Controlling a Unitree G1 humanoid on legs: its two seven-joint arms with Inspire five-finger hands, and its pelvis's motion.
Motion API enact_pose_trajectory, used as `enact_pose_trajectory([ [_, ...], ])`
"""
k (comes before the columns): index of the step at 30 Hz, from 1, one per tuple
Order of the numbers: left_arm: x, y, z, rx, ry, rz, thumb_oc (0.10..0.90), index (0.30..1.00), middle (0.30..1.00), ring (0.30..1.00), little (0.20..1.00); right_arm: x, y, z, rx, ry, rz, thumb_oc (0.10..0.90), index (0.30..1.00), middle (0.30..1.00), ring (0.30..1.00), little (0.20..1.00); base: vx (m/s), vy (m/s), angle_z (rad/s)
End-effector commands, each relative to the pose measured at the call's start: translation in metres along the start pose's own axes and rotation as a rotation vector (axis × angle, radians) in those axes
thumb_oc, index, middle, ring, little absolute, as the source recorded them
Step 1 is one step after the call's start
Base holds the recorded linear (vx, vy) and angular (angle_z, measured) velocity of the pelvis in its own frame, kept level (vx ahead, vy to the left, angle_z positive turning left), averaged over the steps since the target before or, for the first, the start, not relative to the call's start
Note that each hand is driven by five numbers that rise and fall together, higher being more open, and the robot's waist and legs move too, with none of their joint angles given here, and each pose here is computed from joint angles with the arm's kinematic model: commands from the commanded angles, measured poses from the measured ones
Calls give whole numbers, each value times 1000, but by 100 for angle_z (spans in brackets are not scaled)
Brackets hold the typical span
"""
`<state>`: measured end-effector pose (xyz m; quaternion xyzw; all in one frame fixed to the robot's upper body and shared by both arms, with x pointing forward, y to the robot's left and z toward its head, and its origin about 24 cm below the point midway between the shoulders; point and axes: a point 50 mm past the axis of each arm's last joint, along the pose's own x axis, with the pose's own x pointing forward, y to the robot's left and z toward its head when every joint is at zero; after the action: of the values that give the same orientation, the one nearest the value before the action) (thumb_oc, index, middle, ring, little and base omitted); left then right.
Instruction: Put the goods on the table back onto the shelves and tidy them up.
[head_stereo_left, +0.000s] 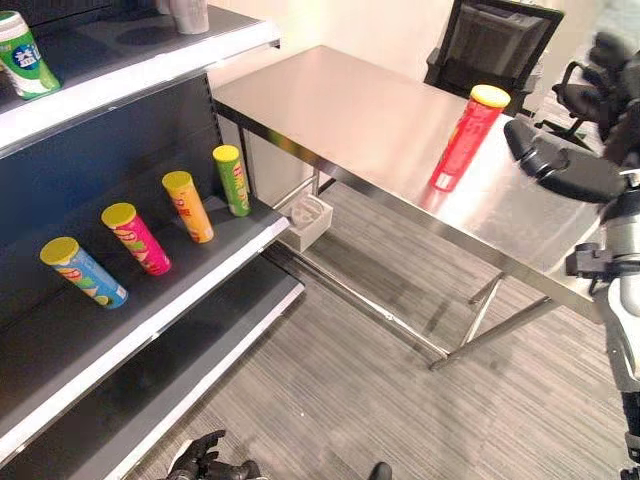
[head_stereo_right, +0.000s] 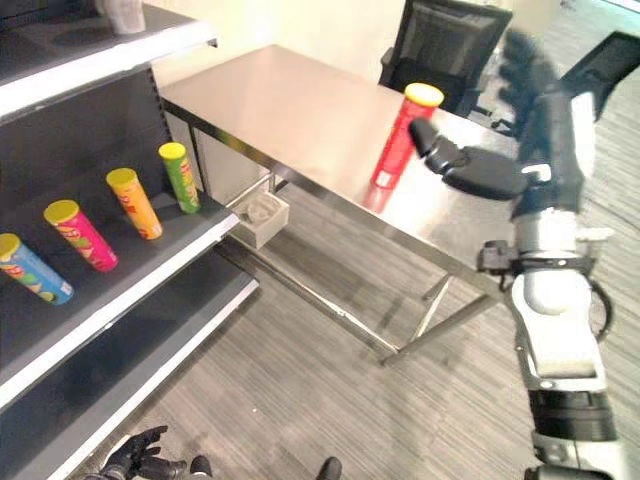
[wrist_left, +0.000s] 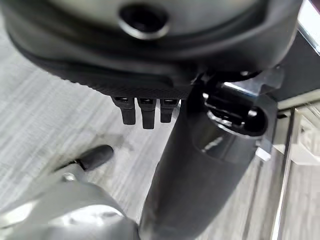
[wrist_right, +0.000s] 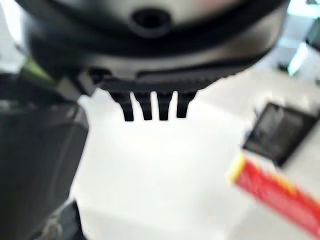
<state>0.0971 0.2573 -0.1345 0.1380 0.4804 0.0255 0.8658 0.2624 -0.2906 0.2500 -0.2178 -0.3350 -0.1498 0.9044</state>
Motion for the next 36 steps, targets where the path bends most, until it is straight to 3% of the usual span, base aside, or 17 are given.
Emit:
enact_pose_trajectory([
  [1, 2, 15, 15, 91, -56, 26, 800, 900, 900, 900, 900, 17, -19, 59, -27, -318, -117, 800, 900, 900, 900, 900, 16, -208, 18],
  [7, 3, 13, 18, 106, -54, 13, 800, 900, 900, 900, 900, 10, -38, 32, -35, -183, -169, 800, 900, 900, 900, 900, -18, -169, 9],
  [14, 9, 1, 38, 123, -112, -30, 800, 900, 900, 900, 900, -9, -21, -6, -61, 1, -98, 800, 900, 900, 900, 900, 26, 48, -24],
  [28, 3, 14, 17, 58, -57, 32, 800, 900, 900, 900, 900, 3, -25, 3, -124, -43, -123, 800, 900, 900, 900, 900, 57, 42, -13],
  [36, 5, 10, 34, 97, -101, -17, 800, 900, 900, 900, 900, 12, -32, 13, -123, -89, -148, 800, 900, 900, 900, 900, 32, -171, 14],
])
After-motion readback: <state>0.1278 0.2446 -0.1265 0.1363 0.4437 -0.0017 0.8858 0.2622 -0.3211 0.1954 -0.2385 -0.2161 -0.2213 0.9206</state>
